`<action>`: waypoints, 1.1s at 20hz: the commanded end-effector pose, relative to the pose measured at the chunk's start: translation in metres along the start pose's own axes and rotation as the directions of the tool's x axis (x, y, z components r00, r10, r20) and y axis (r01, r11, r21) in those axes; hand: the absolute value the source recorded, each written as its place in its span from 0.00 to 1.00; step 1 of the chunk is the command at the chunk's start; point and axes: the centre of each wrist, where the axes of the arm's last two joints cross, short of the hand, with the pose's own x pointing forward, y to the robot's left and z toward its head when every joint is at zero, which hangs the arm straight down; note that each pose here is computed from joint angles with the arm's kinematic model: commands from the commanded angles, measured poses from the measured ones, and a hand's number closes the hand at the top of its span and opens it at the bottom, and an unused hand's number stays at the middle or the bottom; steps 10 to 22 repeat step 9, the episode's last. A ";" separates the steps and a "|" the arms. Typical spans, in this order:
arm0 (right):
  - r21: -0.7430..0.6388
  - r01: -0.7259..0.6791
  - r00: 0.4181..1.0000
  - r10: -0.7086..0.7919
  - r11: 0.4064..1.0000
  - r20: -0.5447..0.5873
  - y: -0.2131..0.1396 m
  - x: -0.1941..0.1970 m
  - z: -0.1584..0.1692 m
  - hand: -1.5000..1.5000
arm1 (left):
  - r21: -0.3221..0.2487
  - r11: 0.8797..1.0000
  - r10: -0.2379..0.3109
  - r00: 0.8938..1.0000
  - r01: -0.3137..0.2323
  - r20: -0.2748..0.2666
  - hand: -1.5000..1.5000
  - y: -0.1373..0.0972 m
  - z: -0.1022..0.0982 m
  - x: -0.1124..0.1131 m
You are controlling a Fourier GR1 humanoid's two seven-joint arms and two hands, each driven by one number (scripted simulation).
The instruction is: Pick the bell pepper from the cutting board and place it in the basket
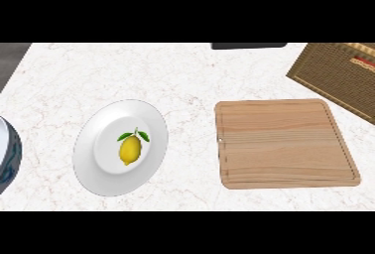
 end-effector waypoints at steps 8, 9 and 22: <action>-0.121 0.076 0.990 -0.089 0.990 -0.106 -0.027 -0.024 -0.030 0.00 | -0.174 0.984 0.025 0.957 0.027 0.289 0.50 -0.043 -0.018 0.067; -0.109 0.089 0.989 -0.101 0.990 -0.107 -0.033 -0.025 -0.033 0.00 | -0.186 0.983 0.045 0.968 0.002 0.247 0.50 -0.047 -0.019 0.056; -0.109 0.089 0.989 -0.101 0.990 -0.107 -0.033 -0.025 -0.033 0.00 | -0.186 0.983 0.045 0.968 0.002 0.247 0.50 -0.047 -0.019 0.056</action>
